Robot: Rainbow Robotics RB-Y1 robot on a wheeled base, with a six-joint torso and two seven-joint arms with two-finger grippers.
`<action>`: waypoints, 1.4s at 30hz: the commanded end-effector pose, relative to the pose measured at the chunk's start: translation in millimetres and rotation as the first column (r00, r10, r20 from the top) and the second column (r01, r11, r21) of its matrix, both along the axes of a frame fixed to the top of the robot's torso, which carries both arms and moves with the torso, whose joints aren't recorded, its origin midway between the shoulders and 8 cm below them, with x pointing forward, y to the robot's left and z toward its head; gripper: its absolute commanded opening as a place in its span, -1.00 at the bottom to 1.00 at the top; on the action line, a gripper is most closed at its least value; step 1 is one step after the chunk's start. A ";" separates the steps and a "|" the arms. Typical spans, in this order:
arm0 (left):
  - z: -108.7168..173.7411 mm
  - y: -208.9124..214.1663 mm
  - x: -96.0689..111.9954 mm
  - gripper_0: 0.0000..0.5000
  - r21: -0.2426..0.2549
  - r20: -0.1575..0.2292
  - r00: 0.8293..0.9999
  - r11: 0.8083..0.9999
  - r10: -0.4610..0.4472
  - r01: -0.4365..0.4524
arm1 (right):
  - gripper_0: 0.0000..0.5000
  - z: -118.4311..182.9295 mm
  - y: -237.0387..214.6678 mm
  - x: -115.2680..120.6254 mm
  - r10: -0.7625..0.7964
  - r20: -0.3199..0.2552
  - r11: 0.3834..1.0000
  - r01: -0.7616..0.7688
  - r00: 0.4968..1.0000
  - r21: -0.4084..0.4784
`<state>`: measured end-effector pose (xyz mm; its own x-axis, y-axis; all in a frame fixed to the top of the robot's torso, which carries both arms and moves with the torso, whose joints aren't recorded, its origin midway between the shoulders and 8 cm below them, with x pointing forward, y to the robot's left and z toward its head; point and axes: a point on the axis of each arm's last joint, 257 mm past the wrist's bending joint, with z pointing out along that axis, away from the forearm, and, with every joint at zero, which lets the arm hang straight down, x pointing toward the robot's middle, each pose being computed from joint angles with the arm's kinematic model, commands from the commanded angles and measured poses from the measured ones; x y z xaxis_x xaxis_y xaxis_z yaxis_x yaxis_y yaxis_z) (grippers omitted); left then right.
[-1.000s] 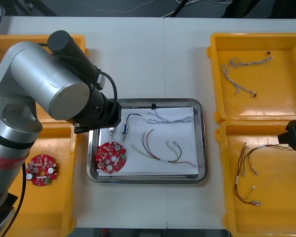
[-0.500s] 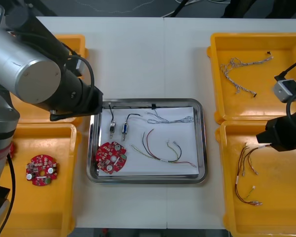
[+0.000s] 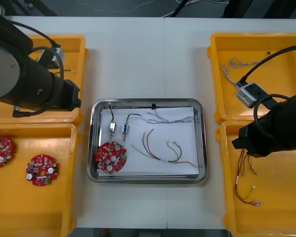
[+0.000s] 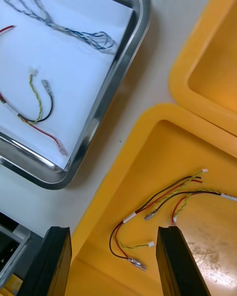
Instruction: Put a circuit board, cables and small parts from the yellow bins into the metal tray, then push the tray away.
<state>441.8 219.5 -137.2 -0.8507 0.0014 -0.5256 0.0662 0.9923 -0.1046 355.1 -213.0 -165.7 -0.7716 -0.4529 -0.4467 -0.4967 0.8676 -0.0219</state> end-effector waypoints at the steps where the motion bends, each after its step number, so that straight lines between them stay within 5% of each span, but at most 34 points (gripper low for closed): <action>1: 12.8 47.4 -9.1 1.00 0.119 0.034 0.995 0.988 -0.099 0.094 | 1.00 5.8 20.1 -3.8 0.170 0.032 0.983 -0.167 0.985 -0.083; 12: 26.4 99.0 -18.1 1.00 0.216 0.074 0.988 0.970 -0.132 0.114 | 1.00 -18.1 87.3 -12.6 0.394 -0.037 0.911 -0.395 0.918 -0.121; 20: 19.1 124.6 -34.8 1.00 0.269 0.048 0.993 0.959 -0.107 0.091 | 1.00 -32.4 122.7 -0.5 0.557 -0.043 0.803 -0.551 0.829 -0.225; 30: 9.2 138.3 -46.6 1.00 0.292 0.008 0.995 0.952 -0.095 0.089 | 1.00 -49.5 160.2 7.7 0.702 -0.008 0.671 -0.666 0.712 -0.327; 42: 6.4 139.1 -49.7 1.00 0.283 0.003 0.996 0.956 -0.084 0.080 | 1.00 -83.4 194.5 -5.5 0.791 -0.072 0.534 -0.744 0.607 -0.401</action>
